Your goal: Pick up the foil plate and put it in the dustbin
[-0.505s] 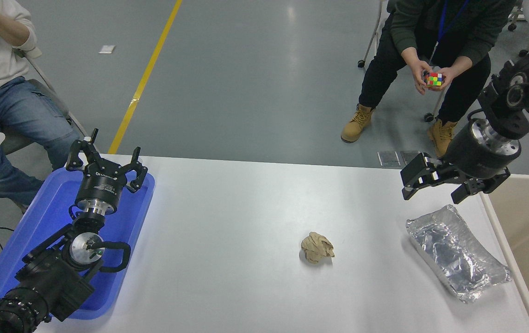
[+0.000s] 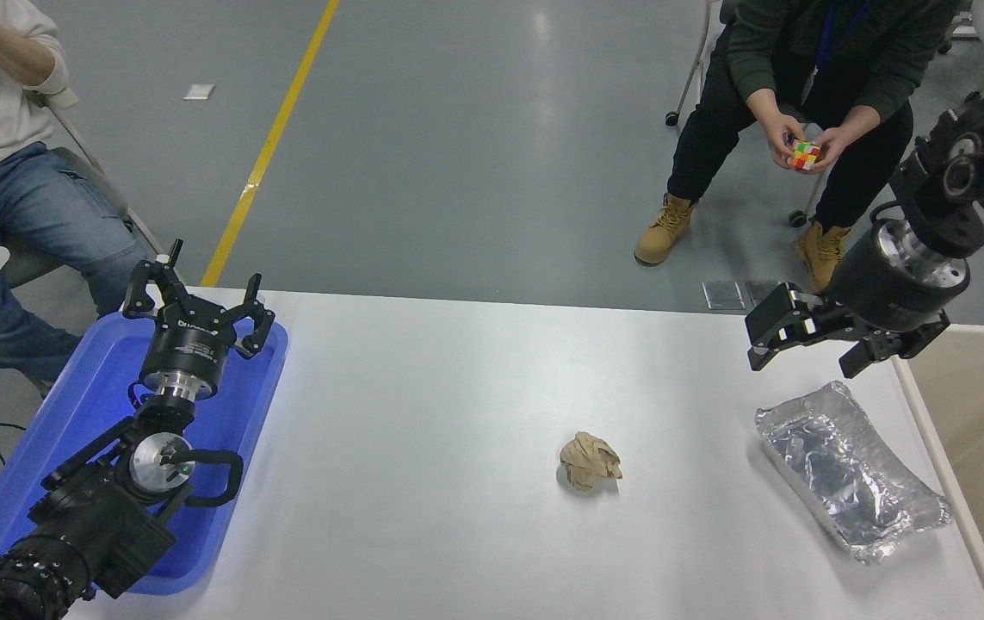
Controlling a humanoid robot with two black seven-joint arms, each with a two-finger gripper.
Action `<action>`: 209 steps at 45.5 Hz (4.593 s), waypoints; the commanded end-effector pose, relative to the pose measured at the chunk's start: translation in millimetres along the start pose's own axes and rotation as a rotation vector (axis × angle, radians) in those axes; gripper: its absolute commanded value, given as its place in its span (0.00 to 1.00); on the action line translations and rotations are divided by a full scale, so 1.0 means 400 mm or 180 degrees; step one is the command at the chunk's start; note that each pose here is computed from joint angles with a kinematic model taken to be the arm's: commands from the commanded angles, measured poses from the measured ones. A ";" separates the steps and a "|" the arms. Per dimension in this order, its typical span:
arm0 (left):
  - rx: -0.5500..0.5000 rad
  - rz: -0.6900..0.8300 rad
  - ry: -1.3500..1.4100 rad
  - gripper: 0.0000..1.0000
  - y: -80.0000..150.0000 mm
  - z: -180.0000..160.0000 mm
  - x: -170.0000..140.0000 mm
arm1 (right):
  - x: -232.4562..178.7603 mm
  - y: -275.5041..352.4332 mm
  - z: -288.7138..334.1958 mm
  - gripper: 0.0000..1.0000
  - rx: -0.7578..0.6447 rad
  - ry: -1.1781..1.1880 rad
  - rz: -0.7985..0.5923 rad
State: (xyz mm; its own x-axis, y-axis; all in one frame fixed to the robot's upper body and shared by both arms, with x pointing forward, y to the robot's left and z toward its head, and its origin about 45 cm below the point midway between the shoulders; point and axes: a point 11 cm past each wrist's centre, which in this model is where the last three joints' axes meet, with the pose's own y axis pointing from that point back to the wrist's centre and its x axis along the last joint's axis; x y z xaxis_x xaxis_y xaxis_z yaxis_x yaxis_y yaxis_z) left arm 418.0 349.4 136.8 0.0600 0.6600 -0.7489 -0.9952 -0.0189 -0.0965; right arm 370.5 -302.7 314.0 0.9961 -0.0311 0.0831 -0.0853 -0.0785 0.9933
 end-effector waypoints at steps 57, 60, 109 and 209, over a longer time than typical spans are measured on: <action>-0.0001 -0.0003 0.0002 1.00 0.000 0.000 0.000 | 0.024 -0.016 0.071 1.00 0.0029 -0.0286 0.0114; -0.0001 -0.0003 0.0002 1.00 0.000 0.000 0.000 | 0.028 -0.006 0.072 1.00 0.0011 -0.0282 0.0144; 0.0002 -0.0005 -0.0002 1.00 0.000 0.000 0.000 | -0.127 -0.063 0.455 1.00 -0.0172 -0.1658 0.0551; 0.0000 -0.0008 0.0004 1.00 0.000 0.000 -0.001 | -0.388 -0.557 0.492 0.86 -0.0439 -0.3251 0.1214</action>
State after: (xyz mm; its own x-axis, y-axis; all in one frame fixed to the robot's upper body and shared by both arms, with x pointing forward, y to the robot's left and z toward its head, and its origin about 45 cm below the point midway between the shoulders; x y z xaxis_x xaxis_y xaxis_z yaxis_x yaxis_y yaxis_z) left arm 418.0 349.3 136.9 0.0615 0.6600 -0.7488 -0.9951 -0.0178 -0.0974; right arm 234.0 -480.6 76.3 0.4111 -0.8569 0.3108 -0.3102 0.1891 0.9317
